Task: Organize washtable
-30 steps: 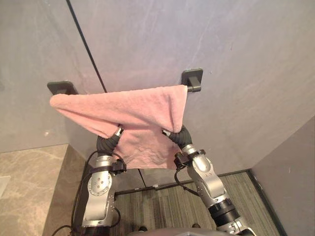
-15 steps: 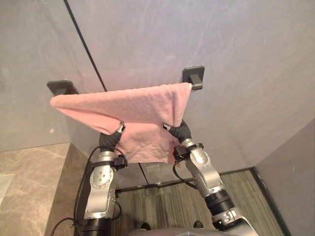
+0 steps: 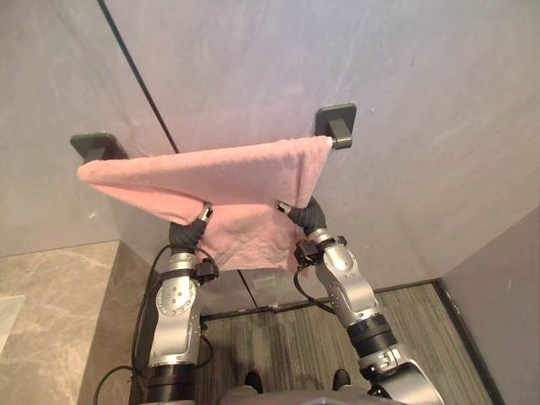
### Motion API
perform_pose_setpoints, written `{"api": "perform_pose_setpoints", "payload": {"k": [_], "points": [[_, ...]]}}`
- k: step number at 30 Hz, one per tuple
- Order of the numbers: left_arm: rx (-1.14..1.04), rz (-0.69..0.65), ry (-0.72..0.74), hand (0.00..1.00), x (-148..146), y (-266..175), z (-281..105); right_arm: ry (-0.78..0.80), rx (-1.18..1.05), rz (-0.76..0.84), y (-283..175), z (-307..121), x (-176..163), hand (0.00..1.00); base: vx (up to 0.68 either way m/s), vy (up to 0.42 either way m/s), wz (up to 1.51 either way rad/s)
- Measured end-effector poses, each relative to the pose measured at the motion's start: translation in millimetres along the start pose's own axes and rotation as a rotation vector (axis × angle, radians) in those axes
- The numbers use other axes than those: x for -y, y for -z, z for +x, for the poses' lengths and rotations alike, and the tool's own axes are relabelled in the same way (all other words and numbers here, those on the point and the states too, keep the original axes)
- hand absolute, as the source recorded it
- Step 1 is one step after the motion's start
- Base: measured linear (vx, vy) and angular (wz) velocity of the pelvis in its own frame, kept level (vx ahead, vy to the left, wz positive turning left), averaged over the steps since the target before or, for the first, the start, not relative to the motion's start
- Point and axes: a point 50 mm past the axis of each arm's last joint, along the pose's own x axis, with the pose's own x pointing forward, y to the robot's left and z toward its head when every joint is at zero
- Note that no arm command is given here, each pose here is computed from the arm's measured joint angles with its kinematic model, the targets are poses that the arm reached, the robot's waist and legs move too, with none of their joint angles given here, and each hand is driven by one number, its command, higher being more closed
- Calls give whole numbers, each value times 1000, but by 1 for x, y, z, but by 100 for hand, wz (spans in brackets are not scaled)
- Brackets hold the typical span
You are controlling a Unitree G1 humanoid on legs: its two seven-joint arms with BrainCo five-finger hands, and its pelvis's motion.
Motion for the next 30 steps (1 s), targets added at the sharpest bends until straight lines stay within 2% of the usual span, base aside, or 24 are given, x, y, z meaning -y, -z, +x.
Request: {"api": "perform_pose_setpoints", "payload": {"k": [7, 8, 9, 13, 17, 21, 24, 27, 30], "points": [[-7, -1, 1, 100, 1, 3, 2, 11, 6, -7, -2, 1, 3, 100, 0, 0, 0], [-8, -1, 2, 0, 1, 4, 3, 13, 6, -6, -2, 1, 3, 100, 0, 0, 0], [-17, 0, 3, 0, 2, 5, 3, 27, 7, -5, -2, 0, 5, 0, 0, 0, 0], [-48, 3, -6, 0, 0, 12, 2, 106, 15, -12, -4, -1, 19, 0, 0, 0, 0], [-67, 13, -73, 0, -15, 15, -3, 132, 18, -10, -4, -4, 25, 0, 0, 0, 0], [-99, 28, -172, 0, -33, 21, -14, 185, 25, -6, -3, -14, 38, 0, 0, 0, 0], [-126, 44, -296, 0, -56, 25, -26, 290, 27, -20, 0, -31, 62, 0, 0, 0, 0], [-134, 61, -316, 0, -62, 24, -36, 334, 15, -57, 1, -48, 80, 0, 6, -1, -1], [-131, 58, -319, 0, -63, 22, -41, 315, 31, -53, -3, -57, 82, 0, 19, -9, -4]]}}
